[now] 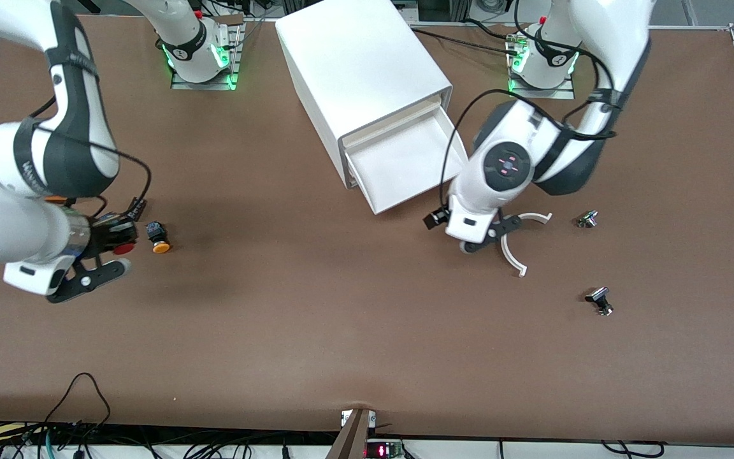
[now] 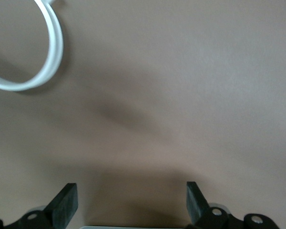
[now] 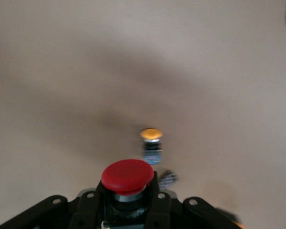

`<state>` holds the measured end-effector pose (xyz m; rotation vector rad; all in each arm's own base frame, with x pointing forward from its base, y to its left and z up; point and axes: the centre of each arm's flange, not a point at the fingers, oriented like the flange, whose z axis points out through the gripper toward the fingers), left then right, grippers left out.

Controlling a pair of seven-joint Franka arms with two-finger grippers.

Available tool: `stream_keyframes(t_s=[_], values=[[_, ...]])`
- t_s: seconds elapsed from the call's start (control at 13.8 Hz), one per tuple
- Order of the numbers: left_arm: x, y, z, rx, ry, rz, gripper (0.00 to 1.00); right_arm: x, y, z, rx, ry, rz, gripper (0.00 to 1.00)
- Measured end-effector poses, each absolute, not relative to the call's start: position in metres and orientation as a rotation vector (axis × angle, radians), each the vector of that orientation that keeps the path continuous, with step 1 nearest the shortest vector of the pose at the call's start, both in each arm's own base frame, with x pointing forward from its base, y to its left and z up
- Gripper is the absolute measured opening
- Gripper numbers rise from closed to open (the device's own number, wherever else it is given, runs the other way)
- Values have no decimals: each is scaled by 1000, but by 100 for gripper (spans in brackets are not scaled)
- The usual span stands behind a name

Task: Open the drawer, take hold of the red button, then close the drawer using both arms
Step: 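Place the red button beside the yellow button while the left gripper pushes the drawer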

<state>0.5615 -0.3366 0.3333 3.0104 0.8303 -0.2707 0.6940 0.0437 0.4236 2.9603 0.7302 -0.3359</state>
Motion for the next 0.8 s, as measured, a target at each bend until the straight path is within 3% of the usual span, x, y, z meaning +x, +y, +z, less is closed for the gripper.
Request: stream_keyframes(t_s=[0.29, 0.51, 0.8], values=[[525, -368, 305, 3058, 796, -286, 100, 700, -56, 332, 2931, 868, -248, 33], [507, -381, 291, 3077, 783, -260, 100, 679, -100, 272, 2944, 877, -250, 33], [489, -396, 284, 3093, 767, -266, 100, 653, -125, 229, 2964, 836, -234, 33]])
